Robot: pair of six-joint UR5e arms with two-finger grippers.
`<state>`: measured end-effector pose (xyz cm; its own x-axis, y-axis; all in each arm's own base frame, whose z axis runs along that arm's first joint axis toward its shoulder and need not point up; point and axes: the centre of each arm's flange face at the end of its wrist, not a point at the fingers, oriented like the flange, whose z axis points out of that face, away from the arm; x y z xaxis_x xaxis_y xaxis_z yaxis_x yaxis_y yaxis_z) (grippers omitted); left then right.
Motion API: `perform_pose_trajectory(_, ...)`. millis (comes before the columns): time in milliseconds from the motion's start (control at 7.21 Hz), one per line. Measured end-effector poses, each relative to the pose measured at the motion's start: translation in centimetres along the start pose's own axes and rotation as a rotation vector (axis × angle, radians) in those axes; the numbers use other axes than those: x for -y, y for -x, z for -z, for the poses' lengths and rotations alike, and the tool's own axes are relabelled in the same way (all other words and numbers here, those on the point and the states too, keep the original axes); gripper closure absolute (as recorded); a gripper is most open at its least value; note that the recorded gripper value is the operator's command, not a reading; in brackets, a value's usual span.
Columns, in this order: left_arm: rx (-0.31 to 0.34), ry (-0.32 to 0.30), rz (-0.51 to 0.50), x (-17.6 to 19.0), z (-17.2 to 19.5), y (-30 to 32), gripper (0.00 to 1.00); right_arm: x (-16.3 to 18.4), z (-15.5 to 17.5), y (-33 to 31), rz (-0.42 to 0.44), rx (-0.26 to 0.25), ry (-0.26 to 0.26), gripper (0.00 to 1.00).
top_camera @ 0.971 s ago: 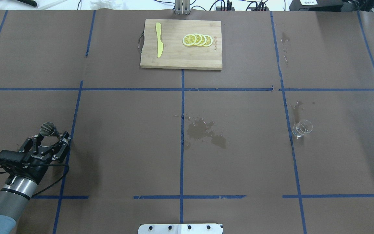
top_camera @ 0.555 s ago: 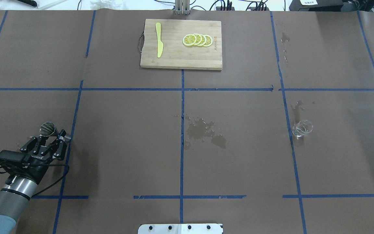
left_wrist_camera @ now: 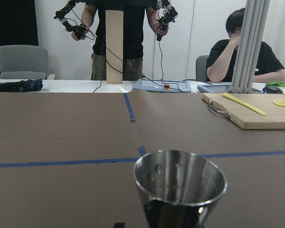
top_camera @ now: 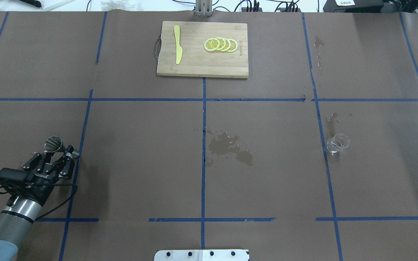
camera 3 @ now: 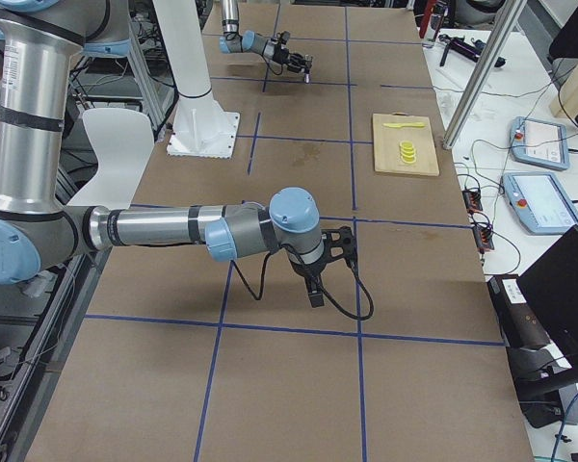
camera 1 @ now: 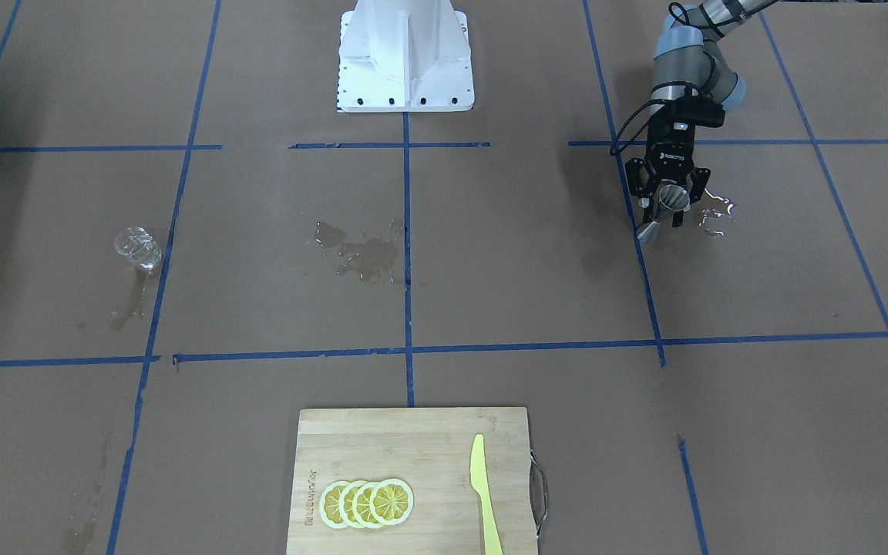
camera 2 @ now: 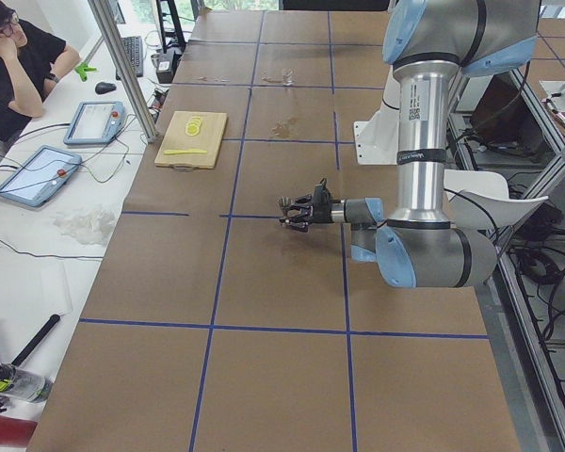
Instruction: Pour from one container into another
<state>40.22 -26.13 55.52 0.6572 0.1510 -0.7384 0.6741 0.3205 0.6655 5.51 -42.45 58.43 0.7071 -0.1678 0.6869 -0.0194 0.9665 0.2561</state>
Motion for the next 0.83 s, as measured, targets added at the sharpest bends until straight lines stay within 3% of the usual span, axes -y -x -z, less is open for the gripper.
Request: perform_pose_trajectory(832,-0.006,0.006,-0.003,-0.29,0.28,-0.21,0.45,-0.1,-0.12,-0.12,-0.003,0.0,0.003,0.0)
